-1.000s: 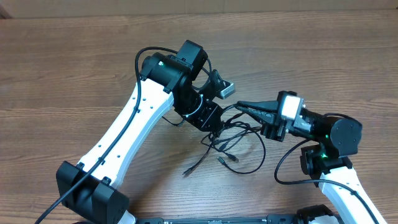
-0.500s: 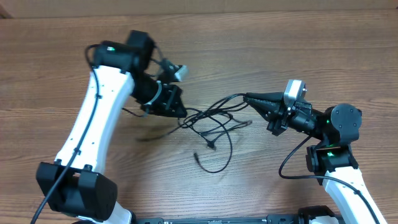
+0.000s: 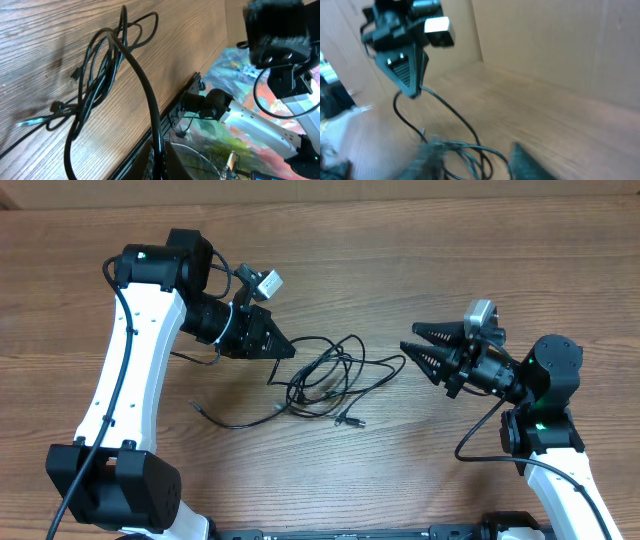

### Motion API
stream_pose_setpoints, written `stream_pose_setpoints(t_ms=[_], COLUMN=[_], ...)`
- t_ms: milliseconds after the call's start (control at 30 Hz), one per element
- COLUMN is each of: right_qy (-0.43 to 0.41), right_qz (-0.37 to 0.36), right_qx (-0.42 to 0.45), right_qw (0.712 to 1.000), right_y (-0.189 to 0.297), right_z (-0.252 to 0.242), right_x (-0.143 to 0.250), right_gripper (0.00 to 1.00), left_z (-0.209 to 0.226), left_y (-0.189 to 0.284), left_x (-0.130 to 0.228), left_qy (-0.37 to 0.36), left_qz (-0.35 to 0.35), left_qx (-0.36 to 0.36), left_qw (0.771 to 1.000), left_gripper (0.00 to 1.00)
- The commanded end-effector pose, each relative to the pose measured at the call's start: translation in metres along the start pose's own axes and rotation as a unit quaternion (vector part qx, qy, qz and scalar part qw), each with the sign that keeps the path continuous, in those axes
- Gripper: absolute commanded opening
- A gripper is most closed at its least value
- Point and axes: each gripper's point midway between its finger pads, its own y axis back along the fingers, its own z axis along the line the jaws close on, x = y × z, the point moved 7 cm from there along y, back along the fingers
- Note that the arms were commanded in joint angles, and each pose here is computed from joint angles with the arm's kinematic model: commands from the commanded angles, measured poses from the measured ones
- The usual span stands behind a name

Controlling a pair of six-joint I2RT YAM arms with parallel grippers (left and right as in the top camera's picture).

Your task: Untangle cables

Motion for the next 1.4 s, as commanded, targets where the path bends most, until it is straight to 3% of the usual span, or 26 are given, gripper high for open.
stream_pose_setpoints(t_ms=[0,167,267,300,467,633,867,1367], right_qy=[-0.003,-0.045,-0.070,-0.073,-0.079,-0.081,-0.092,-0.103], right_qz=[0.003,0.029,0.043,0.045,0.048,0.050,0.056,0.063], right_qx=[-0.001,-0.014,-0.012,-0.012,-0.012,-0.012,-0.011,-0.006], right_qw=[1.000,0.998,0.997,0.996,0.996,0.995,0.994,0.993], right_y=[0.001,0.001,0.002,0.002,0.002,0.002,0.002,0.003], right_z=[0.001,0.004,0.004,0.004,0.004,0.004,0.004,0.004], right_x=[-0.002,0.011,0.018,0.019,0.020,0.021,0.024,0.027], right_gripper=[0.59,0.67,0.76,0.79,0.82,0.84,0.84,0.85], left_z=[-0.008,-0.008,-0.008,-0.008,0.002,0.018,0.045,0.078], left_y=[0.002,0.002,0.000,-0.002,-0.011,-0.015,-0.001,-0.032], left_x=[-0.003,-0.004,-0.004,-0.004,0.000,0.001,-0.004,0.006], left_qy=[-0.022,-0.025,-0.030,-0.033,-0.045,0.000,0.125,0.153], left_qz=[-0.011,-0.012,-0.009,-0.006,0.030,0.050,-0.001,0.012], left_qx=[0.020,0.018,0.015,0.007,-0.073,-0.197,-0.393,-0.395], left_qw=[0.999,0.999,0.999,0.999,0.996,0.979,0.911,0.906], left_gripper=[0.04,0.04,0.06,0.18,0.99,1.00,0.99,0.99])
